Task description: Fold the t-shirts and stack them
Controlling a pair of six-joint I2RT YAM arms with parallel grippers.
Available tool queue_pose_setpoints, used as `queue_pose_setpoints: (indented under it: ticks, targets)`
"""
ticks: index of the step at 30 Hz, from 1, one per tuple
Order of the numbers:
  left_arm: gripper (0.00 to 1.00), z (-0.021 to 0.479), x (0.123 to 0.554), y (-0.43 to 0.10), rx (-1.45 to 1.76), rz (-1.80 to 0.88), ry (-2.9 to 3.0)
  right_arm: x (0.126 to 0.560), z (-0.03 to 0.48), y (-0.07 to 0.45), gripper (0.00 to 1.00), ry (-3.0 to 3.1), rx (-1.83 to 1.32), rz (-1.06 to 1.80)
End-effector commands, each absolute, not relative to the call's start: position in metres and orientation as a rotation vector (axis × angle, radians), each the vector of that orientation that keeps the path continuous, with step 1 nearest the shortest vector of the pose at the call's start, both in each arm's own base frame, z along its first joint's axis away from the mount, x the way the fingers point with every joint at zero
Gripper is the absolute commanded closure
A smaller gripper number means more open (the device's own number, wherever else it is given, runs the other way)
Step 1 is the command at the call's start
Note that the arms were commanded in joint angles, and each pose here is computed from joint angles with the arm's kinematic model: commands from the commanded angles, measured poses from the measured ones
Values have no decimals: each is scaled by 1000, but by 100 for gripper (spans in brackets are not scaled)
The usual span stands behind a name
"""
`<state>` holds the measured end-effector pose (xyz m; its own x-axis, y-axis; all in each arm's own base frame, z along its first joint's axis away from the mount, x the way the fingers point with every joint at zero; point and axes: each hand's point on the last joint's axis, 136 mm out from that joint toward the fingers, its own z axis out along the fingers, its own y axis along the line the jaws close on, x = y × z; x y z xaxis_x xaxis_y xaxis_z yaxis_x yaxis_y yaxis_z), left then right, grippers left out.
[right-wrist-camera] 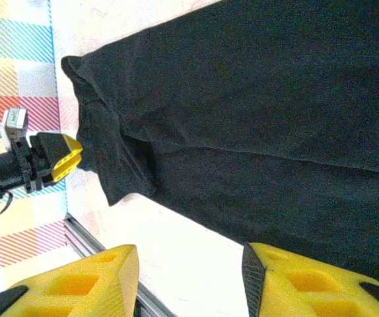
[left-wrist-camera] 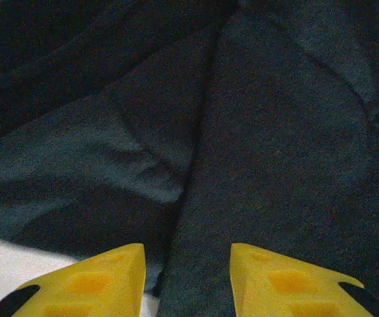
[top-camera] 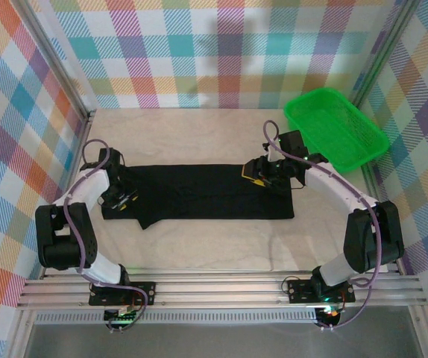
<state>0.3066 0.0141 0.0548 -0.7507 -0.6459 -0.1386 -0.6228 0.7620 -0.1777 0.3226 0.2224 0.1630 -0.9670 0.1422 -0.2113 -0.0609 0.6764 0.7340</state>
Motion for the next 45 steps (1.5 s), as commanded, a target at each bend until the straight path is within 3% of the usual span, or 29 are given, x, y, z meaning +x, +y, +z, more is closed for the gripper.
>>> queue_pose_setpoints:
  ticks: [1,8,12,15,18,28,37,38,41,45]
  targets:
    - [60,42,318,11,-939,-238,2753,320,168,223,54,2638,30,1188]
    - [65,25,310,11,-939,-217,2781,320,166,222,53,2639,43,1182]
    - [78,40,315,13,-935,-226,2722,322,167,223,53,2639,47,1183]
    - [93,47,317,14,-924,-213,2714,323,165,223,53,2642,52,1184]
    - [100,51,317,18,-920,-182,2722,324,164,224,53,2643,51,1189]
    - [100,89,338,36,-879,-63,2682,319,164,221,53,2650,53,1177]
    - [100,73,354,55,-861,108,2773,316,161,218,53,2664,52,1158]
    - [98,69,357,58,-867,138,2781,315,161,218,54,2666,50,1154]
    - [76,67,364,73,-888,263,2765,316,160,214,54,2669,50,1120]
    - [69,96,373,79,-873,374,2644,318,152,199,55,2698,82,1016]
